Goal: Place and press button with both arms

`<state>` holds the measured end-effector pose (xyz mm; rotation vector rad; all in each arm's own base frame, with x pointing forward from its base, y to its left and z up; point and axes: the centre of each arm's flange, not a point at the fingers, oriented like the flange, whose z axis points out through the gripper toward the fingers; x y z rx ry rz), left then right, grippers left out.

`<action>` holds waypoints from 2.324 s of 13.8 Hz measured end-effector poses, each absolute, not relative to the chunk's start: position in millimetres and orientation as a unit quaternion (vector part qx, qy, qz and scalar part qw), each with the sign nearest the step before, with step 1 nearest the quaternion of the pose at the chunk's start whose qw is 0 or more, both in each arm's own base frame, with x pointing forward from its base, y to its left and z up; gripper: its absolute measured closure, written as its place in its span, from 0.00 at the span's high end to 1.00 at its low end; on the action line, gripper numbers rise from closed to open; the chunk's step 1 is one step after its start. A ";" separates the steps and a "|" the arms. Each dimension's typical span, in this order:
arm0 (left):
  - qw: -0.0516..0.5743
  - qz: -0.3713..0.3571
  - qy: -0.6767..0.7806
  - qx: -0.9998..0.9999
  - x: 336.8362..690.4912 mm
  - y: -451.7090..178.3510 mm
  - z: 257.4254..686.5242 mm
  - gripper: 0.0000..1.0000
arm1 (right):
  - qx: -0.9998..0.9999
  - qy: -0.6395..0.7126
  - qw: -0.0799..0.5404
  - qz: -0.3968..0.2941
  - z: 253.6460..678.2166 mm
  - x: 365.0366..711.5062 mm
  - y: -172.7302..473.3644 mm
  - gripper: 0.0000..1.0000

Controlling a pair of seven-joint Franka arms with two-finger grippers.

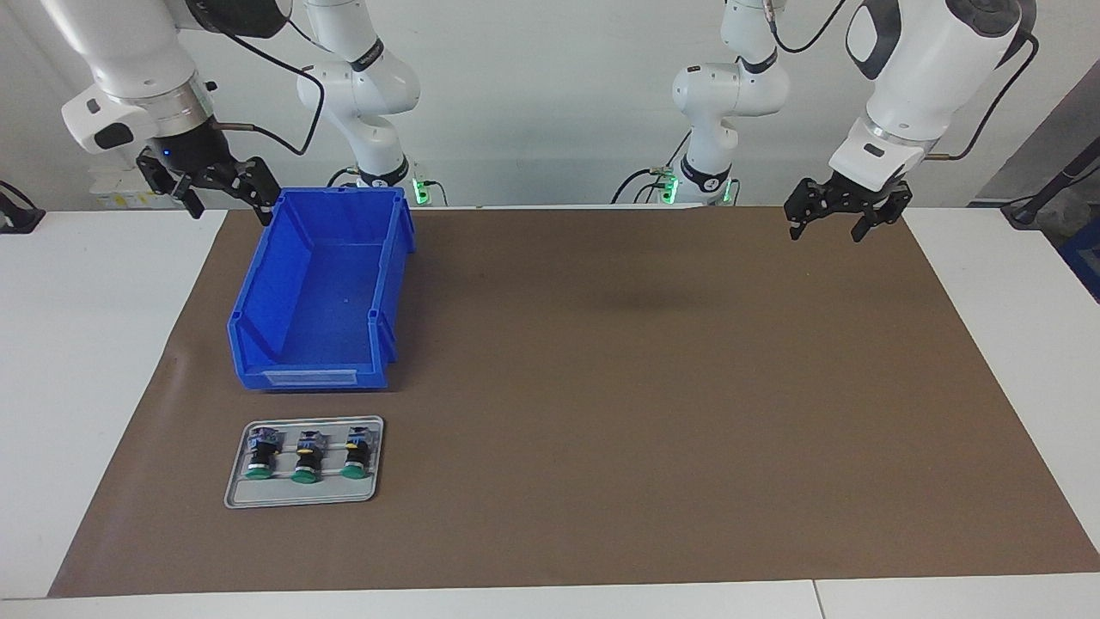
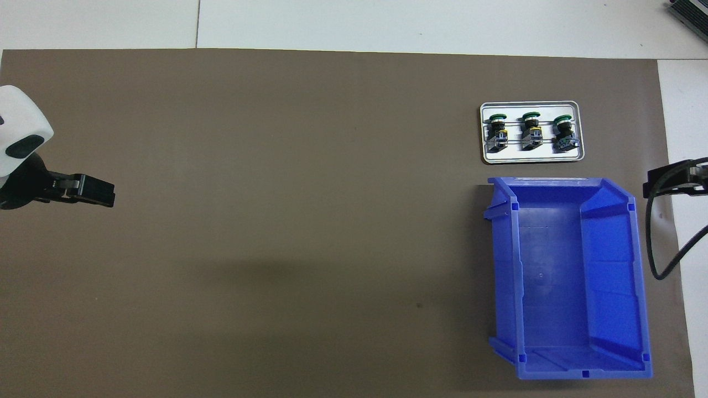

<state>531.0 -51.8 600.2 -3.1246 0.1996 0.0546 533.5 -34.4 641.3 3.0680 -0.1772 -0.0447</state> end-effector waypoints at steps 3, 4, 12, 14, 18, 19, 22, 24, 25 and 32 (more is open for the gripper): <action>0.005 0.018 0.062 -0.998 531.1 -49.6 600.2 1.00 | 0.998 -0.057 0.034 -0.014 641.4 533.7 -34.2 1.00; 0.005 0.018 0.061 -0.998 531.2 -48.7 600.2 1.00 | 0.998 -0.057 0.034 -0.014 641.4 533.7 -34.2 1.00; 0.005 0.018 0.059 -0.998 531.4 -46.3 600.2 1.00 | 0.997 -0.052 0.033 0.038 605.9 558.7 -33.8 1.00; 0.005 0.018 0.059 -0.998 531.4 -46.3 600.2 1.00 | 0.997 -0.051 0.027 0.054 582.0 579.9 -32.0 1.00; 0.005 0.018 0.059 -0.998 531.4 -46.3 600.2 1.00 | 0.995 -0.046 0.024 0.081 500.6 635.8 -29.4 1.00; 0.005 0.018 0.059 -0.998 531.4 -46.3 600.2 1.00 | 0.995 -0.041 0.022 0.088 476.9 648.6 -29.4 1.00; 0.005 0.018 0.059 -0.998 531.4 -46.3 600.2 1.00 | 0.994 -0.025 -0.003 0.103 415.9 674.6 -29.9 1.00; 0.005 0.018 0.059 -0.998 531.4 -46.3 600.2 1.00 | 0.994 0.003 -0.015 0.110 385.2 684.3 -29.8 1.00; 0.005 0.018 0.059 -0.998 531.4 -46.3 600.2 1.00 | 0.994 0.022 -0.015 0.111 371.8 687.3 -30.0 1.00; 0.005 0.018 0.059 -0.998 531.4 -46.3 600.2 1.00 | 0.990 0.091 -0.003 0.106 313.3 695.5 -33.1 0.94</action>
